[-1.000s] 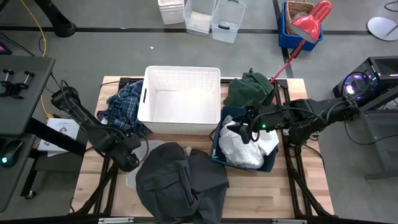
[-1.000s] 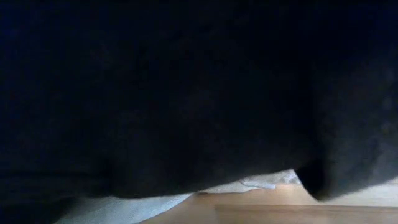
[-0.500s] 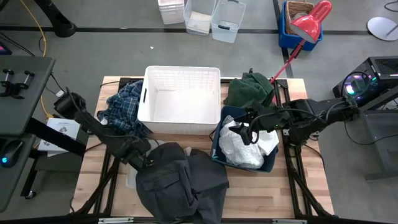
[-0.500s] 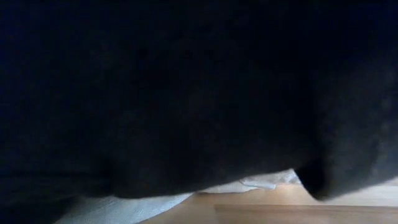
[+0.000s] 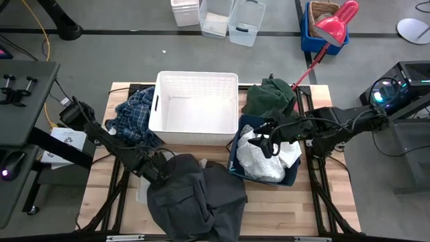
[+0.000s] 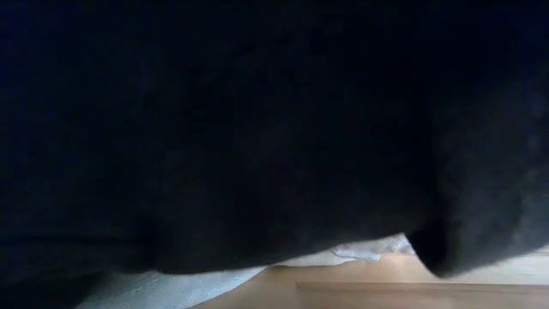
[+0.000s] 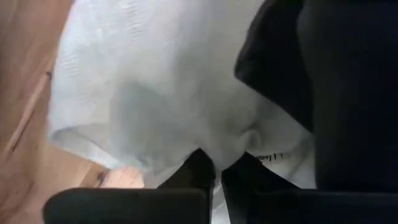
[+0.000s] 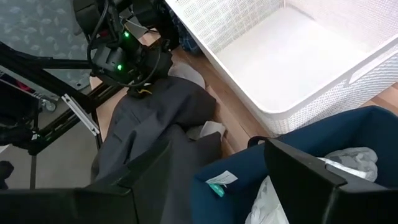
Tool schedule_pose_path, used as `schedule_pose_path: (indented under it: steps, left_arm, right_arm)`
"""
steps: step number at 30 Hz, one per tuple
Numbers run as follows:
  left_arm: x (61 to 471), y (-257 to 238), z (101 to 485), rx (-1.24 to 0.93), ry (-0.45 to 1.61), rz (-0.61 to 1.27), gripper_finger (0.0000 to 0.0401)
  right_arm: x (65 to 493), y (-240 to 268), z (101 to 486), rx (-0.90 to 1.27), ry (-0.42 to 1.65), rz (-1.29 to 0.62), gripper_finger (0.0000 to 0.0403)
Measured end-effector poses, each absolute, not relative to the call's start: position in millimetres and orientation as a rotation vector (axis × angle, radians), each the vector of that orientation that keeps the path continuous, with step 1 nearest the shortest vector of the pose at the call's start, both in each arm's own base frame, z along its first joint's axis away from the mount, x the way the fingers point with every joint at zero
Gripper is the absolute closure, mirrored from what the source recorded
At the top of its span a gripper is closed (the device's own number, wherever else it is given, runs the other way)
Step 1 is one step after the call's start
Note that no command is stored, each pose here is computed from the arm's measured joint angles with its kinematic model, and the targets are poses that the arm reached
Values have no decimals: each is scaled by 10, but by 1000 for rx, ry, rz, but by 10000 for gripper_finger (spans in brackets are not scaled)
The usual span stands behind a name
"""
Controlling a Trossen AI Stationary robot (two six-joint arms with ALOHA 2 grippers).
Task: Sort clothes
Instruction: Put the white shirt into the blue bin
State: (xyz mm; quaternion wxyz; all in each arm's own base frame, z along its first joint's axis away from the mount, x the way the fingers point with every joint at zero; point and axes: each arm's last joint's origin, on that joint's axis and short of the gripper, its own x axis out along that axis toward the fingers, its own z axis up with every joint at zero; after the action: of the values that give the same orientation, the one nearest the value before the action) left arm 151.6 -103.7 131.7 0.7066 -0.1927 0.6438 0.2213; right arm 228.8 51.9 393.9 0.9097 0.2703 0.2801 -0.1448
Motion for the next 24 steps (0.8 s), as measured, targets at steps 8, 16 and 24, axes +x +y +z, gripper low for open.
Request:
schedule_pose_path:
  steps: [8, 16, 24]
  left_arm:
    - [1530, -1013, 2050, -434, 1273, 493, 399]
    - [1530, -912, 3183, -374, 948, 457, 400]
    - [1604, -862, 4179, -301, 668, 365, 400]
  right_arm:
    - [2285, 520, 3935, 557, 584, -297, 155]
    - [2284, 519, 3934, 539, 587, -292, 155]
    - [2285, 521, 3935, 541, 589, -287, 155]
